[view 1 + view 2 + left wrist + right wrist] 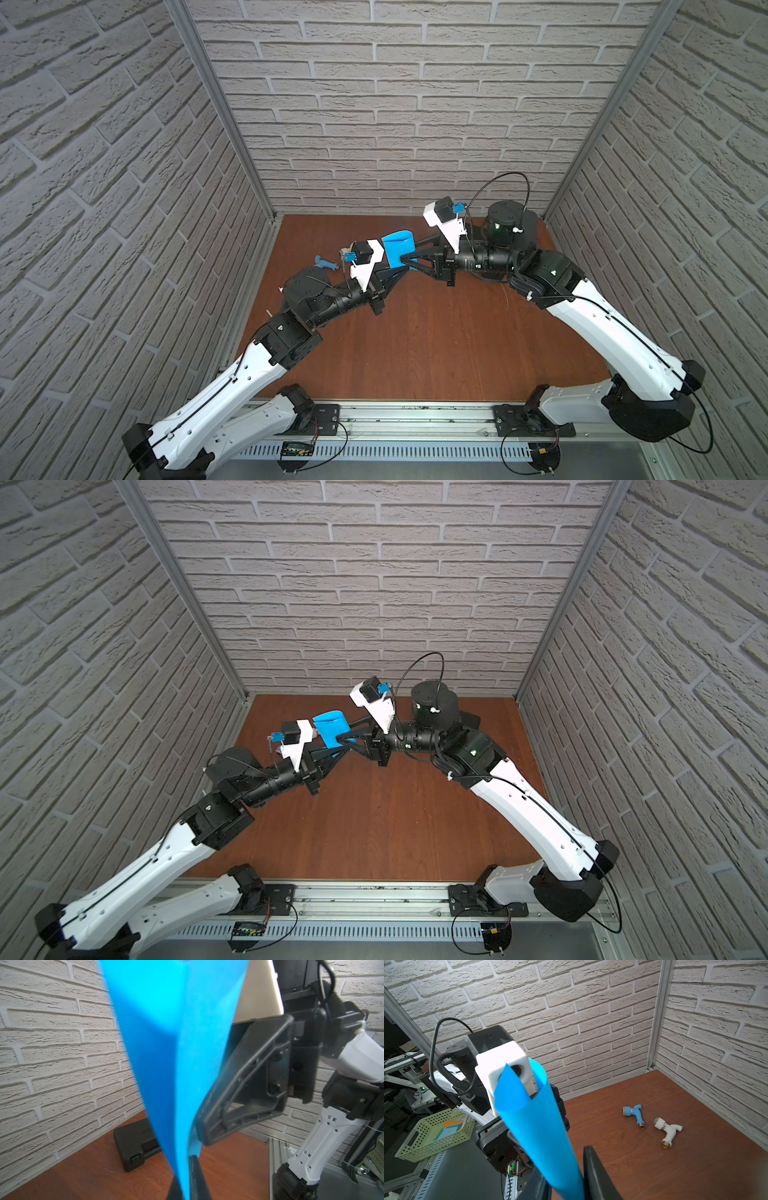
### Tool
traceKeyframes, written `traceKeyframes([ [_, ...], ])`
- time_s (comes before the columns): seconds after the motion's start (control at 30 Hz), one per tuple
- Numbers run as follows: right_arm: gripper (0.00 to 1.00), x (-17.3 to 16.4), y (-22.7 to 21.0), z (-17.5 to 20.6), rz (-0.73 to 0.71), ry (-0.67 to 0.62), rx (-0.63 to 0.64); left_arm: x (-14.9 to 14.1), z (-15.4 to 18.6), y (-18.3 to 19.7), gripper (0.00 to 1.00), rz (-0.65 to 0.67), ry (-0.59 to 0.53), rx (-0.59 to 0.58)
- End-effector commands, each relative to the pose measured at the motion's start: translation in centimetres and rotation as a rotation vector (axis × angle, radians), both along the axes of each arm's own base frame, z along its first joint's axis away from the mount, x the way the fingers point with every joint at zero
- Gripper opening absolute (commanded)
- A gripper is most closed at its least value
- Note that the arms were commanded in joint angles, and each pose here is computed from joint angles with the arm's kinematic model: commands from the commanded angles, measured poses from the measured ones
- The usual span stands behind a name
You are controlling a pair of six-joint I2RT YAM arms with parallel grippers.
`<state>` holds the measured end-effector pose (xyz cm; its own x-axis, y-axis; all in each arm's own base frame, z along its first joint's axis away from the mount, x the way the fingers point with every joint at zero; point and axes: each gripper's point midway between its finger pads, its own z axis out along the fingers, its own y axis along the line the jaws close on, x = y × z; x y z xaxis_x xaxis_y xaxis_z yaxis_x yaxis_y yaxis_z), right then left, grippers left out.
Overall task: Fold the square paper along the opposite sides
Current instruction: Smooth out the paper.
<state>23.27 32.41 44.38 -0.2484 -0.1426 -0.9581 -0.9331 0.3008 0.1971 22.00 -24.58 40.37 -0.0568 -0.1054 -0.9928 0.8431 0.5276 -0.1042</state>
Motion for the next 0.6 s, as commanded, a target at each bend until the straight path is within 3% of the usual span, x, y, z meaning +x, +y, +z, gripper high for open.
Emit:
traceKeyframes([
  [0.0, 0.26, -0.18, 0.21, 1.41, 0.005, -0.043, 0.025, -0.68, 2.15, -0.01, 0.04, -0.022, -0.057, -0.055],
  [0.57, 0.23, -0.27, 0.29, 1.11, 0.007, -0.044, 0.015, -0.71, 2.72, 0.54, 0.27, 0.009, -0.095, -0.011],
])
